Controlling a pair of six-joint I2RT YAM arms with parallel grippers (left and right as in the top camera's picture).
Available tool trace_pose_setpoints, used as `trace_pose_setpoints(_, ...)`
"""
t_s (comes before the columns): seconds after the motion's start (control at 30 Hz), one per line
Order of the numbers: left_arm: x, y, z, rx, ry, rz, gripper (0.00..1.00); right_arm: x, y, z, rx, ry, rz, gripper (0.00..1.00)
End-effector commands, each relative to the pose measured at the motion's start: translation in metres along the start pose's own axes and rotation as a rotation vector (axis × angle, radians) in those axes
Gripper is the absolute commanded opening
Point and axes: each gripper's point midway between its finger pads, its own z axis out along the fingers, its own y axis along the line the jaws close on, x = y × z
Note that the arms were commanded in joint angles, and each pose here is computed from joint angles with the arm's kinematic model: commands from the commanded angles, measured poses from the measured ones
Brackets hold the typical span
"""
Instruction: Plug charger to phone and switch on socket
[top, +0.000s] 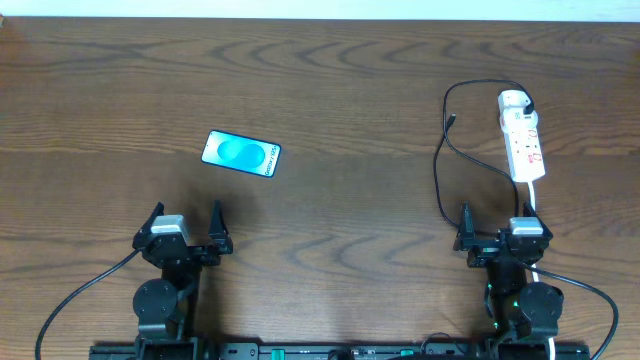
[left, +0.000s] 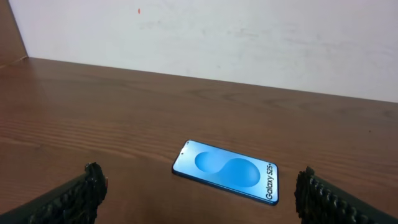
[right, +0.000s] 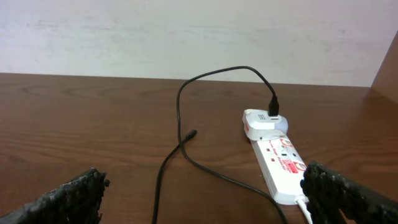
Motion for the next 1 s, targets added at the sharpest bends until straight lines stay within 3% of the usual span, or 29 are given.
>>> trace_pose_setpoints(0.0, 0.009, 0.002, 0.001, -0.004, 0.024, -0.028, 0.98, 0.0, 0.006, 0.0, -0.027, -0.002, -0.016, 0.99)
trace_pose_setpoints(0.17, -0.012, -0.002, 0.0, 0.011, -0.045, -0.149, 0.98, 0.0, 0.006, 0.0, -0.027, -0.002, -0.016, 0.99)
trace_pose_setpoints(0.63, -0.087, -0.01, -0.018, 0.036, -0.175, -0.154, 0.98, 0.0, 0.006, 0.0, -0.027, -0.002, -0.016, 0.99)
trace_pose_setpoints(0.97, -0.137, -0.016, -0.008, 0.026, -0.119, -0.155, 0.98, 0.0, 0.006, 0.0, -0.027, -0.002, -0.016, 0.99)
